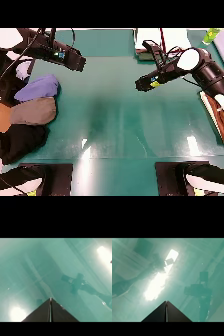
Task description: Fold the shirts.
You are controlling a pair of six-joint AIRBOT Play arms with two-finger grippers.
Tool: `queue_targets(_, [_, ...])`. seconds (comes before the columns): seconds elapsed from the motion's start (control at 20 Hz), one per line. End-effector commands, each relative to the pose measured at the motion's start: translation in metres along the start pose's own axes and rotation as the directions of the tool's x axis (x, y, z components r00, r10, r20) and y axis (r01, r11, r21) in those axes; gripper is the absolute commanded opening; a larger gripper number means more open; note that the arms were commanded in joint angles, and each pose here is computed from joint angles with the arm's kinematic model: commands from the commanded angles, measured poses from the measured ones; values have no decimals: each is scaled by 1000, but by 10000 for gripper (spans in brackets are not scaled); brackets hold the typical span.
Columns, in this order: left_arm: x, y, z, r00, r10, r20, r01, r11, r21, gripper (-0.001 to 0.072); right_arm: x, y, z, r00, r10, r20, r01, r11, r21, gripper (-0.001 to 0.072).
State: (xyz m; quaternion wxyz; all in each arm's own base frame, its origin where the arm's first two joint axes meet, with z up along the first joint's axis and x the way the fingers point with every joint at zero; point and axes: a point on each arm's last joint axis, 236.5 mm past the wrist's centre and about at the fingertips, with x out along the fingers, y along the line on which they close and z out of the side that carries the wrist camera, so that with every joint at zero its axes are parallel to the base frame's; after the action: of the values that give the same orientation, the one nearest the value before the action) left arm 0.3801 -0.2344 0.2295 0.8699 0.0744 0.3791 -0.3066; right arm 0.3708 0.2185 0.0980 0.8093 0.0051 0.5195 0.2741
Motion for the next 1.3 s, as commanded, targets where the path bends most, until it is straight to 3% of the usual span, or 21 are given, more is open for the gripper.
queue_targets(0.0, [0, 0, 0, 1000, 0, 0, 0, 1000, 1, 32, 0, 0, 0, 1000, 0, 0, 0, 1000, 0, 21])
queue_targets(0.45, [0, 0, 2, 1000, 1, 6, -1, 1000, 2, 32, 0, 2, 0, 1000, 4, -1, -4, 1000, -3, 21])
queue_targets(0.65, [-4, 6, 43, 983, 28, 183, -30, 1000, 10, 32, 0, 2, 0, 1000, 4, 0, -4, 1000, -3, 21])
queue_targets(0.7, [-5, 20, 47, 977, 77, 197, -86, 996, 36, 74, 0, 2, 0, 1000, 4, 0, -4, 1000, -3, 21])
queue_targets(0.75, [-6, 46, 46, 966, 171, 194, -178, 984, 18, 387, 0, 2, 0, 1000, 4, -1, -4, 1000, -3, 21])
queue_targets(0.8, [-6, 83, 40, 942, 290, 169, -283, 957, -65, 585, 0, 2, 0, 1000, 3, 0, -3, 1000, -4, 21])
queue_targets(0.85, [-5, 128, 25, 908, 403, 114, -387, 912, -135, 581, 0, 2, 1, 1000, 3, 4, -3, 1000, -4, 21])
queue_targets(0.95, [10, 197, -23, 870, 490, -42, -487, 845, -220, 582, 0, 2, 2, 1000, 2, 10, -2, 1000, -3, 21])
queue_targets(1.1, [42, 270, -121, 813, 494, -309, -578, 746, -331, 583, 0, 2, 4, 1000, 2, 18, -2, 1000, -3, 21])
queue_targets(1.25, [71, 303, -206, 767, 428, -478, -618, 694, -369, 582, 0, 2, 7, 1000, 1, 29, -1, 1000, -3, 21])
